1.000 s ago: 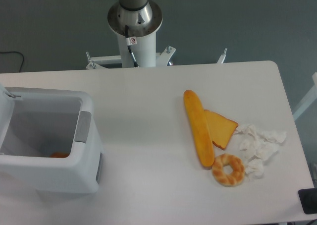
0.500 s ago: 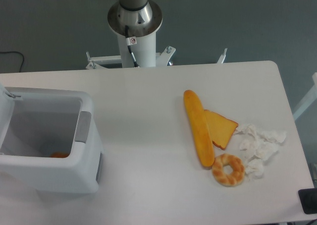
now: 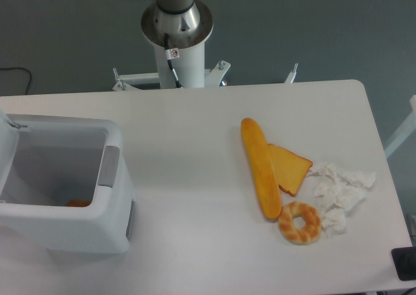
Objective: Close the trash can
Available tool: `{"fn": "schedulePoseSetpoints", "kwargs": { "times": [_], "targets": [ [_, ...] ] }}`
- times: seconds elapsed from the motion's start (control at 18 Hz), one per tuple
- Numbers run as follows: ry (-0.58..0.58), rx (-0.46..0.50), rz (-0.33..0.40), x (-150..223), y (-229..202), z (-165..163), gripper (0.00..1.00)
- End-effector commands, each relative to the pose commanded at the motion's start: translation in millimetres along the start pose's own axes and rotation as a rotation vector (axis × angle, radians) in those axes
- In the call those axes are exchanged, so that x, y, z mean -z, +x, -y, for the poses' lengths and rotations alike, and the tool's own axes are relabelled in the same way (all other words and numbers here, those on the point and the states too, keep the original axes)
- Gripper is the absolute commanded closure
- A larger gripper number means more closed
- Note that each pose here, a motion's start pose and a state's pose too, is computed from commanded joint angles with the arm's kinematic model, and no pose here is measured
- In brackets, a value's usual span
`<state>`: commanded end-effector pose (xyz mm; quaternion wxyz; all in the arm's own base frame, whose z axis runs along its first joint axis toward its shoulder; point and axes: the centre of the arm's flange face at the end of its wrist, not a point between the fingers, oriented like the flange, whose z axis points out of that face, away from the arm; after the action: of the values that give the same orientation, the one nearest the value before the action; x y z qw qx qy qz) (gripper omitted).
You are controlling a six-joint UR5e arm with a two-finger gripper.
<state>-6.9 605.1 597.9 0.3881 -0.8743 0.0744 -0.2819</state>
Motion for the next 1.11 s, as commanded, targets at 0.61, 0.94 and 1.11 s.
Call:
{"fn": "schedulePoseSetpoints", "kwargs": {
  "times": [0.61,0.94,1.11],
  "targets": [
    [-0.001,0.042,0.096,16.3,-36.2,-6.7,0.0],
    [0.009,0.068,0.149,34.7,-65.3,-11.0,0.0],
    [0.013,0.064,0.173,43.7,-80.0,-13.7,0.0]
  ]
}}
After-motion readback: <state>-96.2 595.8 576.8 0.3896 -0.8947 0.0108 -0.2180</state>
